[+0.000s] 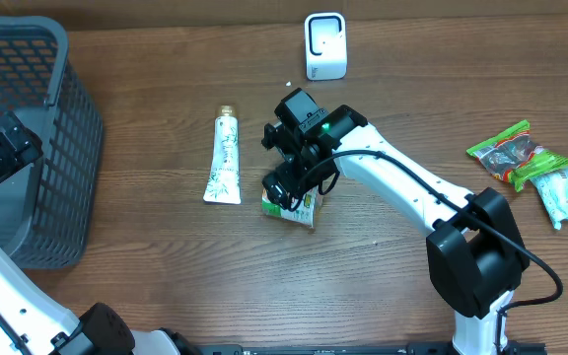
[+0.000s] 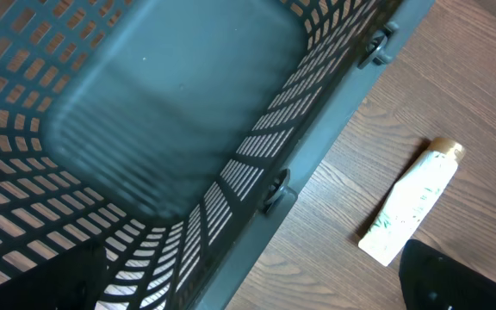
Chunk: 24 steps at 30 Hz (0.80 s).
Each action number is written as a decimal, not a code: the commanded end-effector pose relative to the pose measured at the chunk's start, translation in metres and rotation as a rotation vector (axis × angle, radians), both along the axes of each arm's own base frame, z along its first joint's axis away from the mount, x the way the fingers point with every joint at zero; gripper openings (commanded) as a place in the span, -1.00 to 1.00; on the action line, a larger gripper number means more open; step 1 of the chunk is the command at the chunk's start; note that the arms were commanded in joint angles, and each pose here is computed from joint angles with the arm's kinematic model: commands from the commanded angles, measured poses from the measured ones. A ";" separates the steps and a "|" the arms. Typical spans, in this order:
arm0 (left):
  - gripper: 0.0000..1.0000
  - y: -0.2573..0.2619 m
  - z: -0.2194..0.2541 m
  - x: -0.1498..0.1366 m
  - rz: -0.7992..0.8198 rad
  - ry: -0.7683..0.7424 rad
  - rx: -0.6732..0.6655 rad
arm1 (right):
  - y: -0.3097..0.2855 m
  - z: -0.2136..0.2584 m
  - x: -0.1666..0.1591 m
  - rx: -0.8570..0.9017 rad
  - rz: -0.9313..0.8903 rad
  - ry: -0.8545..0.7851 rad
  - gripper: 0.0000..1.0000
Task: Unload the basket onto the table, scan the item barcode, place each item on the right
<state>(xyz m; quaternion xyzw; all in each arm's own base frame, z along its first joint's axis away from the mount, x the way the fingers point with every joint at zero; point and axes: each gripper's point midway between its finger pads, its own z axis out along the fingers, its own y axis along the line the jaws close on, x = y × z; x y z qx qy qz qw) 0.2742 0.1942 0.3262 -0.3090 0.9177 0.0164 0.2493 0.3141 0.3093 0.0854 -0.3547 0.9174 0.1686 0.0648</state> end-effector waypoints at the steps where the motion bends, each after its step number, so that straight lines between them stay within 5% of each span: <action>1: 1.00 0.000 0.001 0.000 -0.014 -0.002 0.006 | 0.003 0.006 0.000 0.019 0.175 -0.073 1.00; 9: 1.00 0.000 0.001 0.000 -0.015 -0.002 0.006 | -0.007 -0.010 -0.008 -0.024 0.324 -0.094 1.00; 24: 1.00 0.000 0.001 0.000 -0.014 -0.002 0.006 | -0.016 -0.023 -0.043 -0.013 0.303 0.073 1.00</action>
